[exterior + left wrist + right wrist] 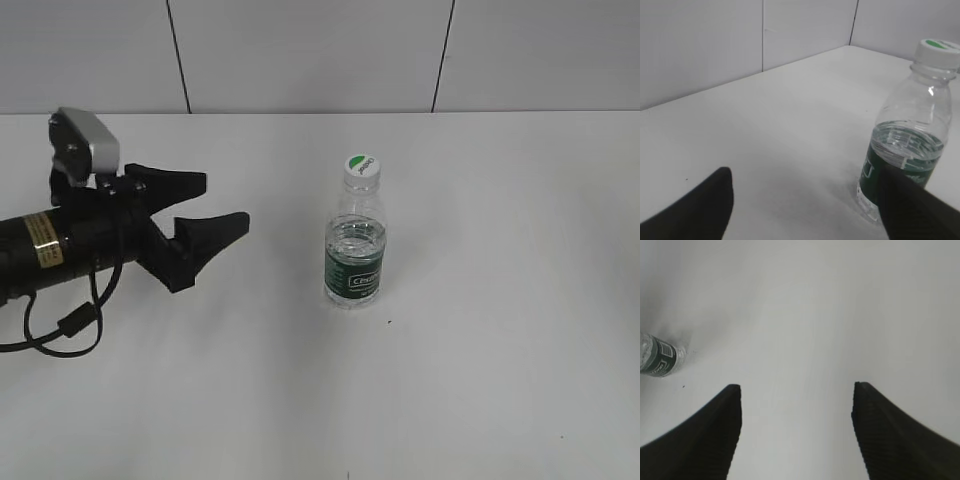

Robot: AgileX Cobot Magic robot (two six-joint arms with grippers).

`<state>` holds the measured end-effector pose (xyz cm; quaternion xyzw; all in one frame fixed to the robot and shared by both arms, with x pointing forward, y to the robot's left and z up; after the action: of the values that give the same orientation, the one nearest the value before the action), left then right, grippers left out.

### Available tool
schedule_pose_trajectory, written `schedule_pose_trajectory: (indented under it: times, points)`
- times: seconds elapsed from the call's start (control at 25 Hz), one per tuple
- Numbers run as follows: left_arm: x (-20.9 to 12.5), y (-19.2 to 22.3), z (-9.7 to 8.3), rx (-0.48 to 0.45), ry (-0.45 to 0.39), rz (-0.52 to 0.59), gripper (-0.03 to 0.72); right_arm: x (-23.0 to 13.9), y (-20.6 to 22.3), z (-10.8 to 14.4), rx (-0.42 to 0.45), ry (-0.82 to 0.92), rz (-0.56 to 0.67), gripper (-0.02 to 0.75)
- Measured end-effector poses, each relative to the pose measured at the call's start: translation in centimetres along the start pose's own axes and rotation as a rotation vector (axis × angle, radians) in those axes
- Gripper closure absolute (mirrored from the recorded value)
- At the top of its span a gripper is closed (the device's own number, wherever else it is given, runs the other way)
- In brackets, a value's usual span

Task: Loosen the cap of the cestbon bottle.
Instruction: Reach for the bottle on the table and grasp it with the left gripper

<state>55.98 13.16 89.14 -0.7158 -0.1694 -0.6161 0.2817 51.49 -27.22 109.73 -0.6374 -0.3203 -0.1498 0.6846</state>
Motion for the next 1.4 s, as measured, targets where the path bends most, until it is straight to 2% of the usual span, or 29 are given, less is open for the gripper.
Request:
schedule_pose_trajectory:
  times: [0.12, 0.44, 0.68, 0.84, 1.0, 1.16, 1.4]
  points:
    - [-0.1, 0.7, -0.4, -0.066, 0.047, 0.044, 0.151, 0.6, 0.8, -0.2, 0.011, 0.004, 0.042, 0.214]
    - [-1.8, 2.5, -0.2, -0.157, 0.029, 0.065, 0.151, 2.4, 3.2, -0.5, 0.059, 0.009, 0.18, 0.213]
    - [-1.9, 4.0, -0.2, -0.227, 0.001, 0.089, 0.151, 5.7, 4.3, 0.0, 0.085, -0.016, 0.156, 0.213]
    - [-2.1, 5.4, -1.4, -0.28, 0.045, 0.122, 0.151, 7.2, 5.6, 2.0, 0.121, -0.057, 0.156, 0.213]
    - [-2.6, 6.4, -2.3, -0.315, 0.059, 0.136, 0.151, 8.0, 7.1, 5.2, 0.173, -0.123, 0.171, 0.213]
    - [-3.5, 7.0, -2.4, -0.33, 0.054, 0.15, 0.151, 8.3, 8.4, 8.5, 0.224, -0.186, 0.189, 0.213]
    - [-3.6, 8.1, -2.8, -0.35, 0.067, 0.149, 0.151, 8.4, 10.0, 11.4, 0.267, -0.238, 0.213, 0.213]
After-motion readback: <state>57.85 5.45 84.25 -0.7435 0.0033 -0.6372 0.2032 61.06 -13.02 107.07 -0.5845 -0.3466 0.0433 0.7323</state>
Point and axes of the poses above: a point on each arm's last joint axis where the gripper is mounted, y pointing out along that axis toward the gripper, z along the wrist's bending axis when the last joint is at zero, x = y × z, the point moved 7 cm from there along y, pointing out along that axis toward the gripper, and after that the axes turned 2 degrees about -y, right-handed, at the moved point
